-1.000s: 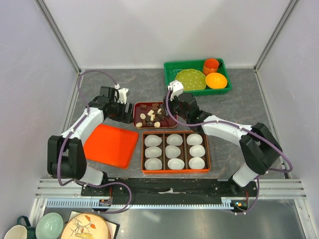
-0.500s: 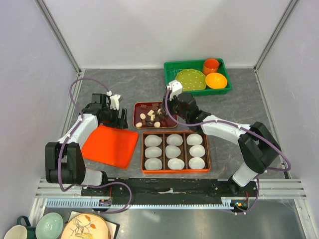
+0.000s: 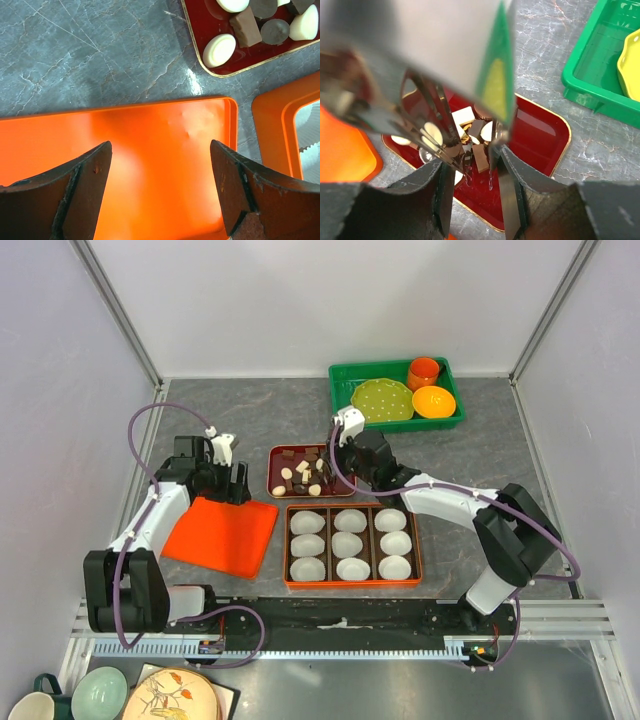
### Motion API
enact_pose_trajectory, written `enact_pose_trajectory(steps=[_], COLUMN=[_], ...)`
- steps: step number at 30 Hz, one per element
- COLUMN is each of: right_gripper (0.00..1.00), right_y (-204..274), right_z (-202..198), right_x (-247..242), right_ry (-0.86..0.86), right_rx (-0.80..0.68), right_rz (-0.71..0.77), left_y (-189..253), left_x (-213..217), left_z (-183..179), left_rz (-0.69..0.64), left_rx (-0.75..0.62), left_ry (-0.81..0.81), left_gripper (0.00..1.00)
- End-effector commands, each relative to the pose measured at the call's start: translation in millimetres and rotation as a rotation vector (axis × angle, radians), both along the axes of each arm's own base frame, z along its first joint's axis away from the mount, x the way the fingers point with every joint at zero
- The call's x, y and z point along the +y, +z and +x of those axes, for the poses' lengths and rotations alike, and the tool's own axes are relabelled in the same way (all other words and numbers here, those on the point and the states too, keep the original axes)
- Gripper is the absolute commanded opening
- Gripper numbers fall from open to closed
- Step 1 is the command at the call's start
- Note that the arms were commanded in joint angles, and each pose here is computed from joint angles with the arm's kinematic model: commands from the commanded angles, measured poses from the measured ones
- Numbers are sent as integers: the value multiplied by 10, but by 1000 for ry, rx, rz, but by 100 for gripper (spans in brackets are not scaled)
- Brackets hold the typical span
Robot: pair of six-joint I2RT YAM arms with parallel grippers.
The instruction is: Pack the chocolate
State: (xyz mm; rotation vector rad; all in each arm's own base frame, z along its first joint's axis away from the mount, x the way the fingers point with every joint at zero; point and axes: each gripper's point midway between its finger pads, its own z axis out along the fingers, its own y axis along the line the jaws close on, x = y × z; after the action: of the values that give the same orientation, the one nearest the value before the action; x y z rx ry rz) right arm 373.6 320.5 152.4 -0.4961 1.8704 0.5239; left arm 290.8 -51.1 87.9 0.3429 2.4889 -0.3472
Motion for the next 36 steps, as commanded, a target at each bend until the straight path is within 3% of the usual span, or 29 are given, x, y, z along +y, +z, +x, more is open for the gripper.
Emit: enact_pose_trajectory(steps=[1,9,18,23,25,28,36], right_gripper=[44,37,28,28,28,28,28], right_y=[45,196,964,1340,1441,1511,1567], right_z=[0,140,20,-330,-554,-865,-1398], right_x=[40,96,-46,-107,-74,-36,64], right_ry=[-8,-28,-37,2,42,77,154], right_rx=[-24,-74,-165,-179,-180,-181,-147], right_rz=[15,12,43,80,88,93,120], left_y=[144,102,118,52,35,60,101], left_x=[-24,37,108,154,173,227,306], left_z=[62,50,64,21,-19,-54,-26], left_rz=[-3,33,85,111,119,149,189], left_rx=[-56,-64,-95,-66,-57,-74,-91], left_ry=[-43,-38,-58,-54,-49,-39,-16], left_gripper=[86,86,86,87,92,97,98])
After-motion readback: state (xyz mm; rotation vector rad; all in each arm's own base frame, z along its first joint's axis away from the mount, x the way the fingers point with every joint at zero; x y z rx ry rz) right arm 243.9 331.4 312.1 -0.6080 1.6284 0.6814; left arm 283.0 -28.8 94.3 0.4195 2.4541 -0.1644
